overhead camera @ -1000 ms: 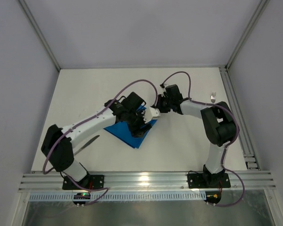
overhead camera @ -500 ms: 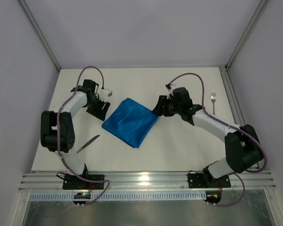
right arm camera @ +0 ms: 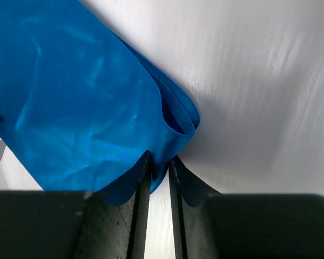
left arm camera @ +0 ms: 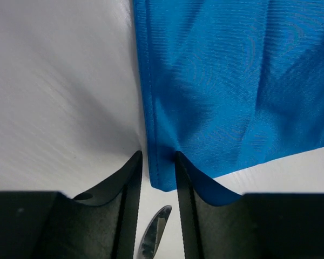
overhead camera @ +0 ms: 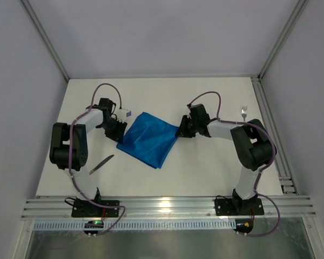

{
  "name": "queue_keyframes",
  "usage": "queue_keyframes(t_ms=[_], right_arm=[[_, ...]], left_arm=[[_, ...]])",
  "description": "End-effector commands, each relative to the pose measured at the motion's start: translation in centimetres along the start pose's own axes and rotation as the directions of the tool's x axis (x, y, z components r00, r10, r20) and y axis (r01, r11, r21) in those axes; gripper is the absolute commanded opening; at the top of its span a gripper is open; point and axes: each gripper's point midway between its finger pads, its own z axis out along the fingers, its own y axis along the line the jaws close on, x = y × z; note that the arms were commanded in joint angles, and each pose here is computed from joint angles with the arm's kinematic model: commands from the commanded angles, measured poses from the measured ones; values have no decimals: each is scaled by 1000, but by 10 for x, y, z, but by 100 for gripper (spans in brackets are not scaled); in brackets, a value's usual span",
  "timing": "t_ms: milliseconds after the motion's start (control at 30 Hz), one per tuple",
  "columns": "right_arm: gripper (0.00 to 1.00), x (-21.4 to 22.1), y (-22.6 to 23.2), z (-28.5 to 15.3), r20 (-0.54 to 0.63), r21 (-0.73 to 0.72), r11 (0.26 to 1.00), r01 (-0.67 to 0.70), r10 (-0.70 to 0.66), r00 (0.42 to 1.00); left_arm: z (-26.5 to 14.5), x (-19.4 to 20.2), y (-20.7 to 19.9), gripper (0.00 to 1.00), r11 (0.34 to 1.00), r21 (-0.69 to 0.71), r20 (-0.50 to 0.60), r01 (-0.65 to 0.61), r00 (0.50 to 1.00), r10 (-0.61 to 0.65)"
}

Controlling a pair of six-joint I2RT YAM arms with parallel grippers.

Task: Fold the napkin into a case and place the utensils inside
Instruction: Pick up the lower triangle-folded napkin from the center of the board.

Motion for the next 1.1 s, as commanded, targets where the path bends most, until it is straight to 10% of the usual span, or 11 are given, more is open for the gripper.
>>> queue_keyframes(t_ms=[0, 300, 667, 867, 1067], right_arm=[[20, -29, 3, 7, 62, -24, 1000, -12, 13, 998], [29, -63, 0, 19, 35, 13, 996, 83, -83, 996], [46, -71, -2, -25, 55, 64, 985, 162, -165, 985], [46, -68, 24, -53, 91, -39, 979, 201, -197, 976], [46, -57, 30, -73, 118, -65, 979, 195, -186, 975]], left_arm=[[9, 11, -17, 31, 997, 79, -19, 12, 1000, -11], [3, 45, -63, 18, 982, 156, -92, -106, 988, 121], [-85, 29, -57, 54, 950, -134, 30, -281, 957, 287], [-67, 37, -85, 57, 668, -189, -146, -720, 693, 706], [-34, 39, -84, 58, 405, -141, -188, -903, 426, 885]])
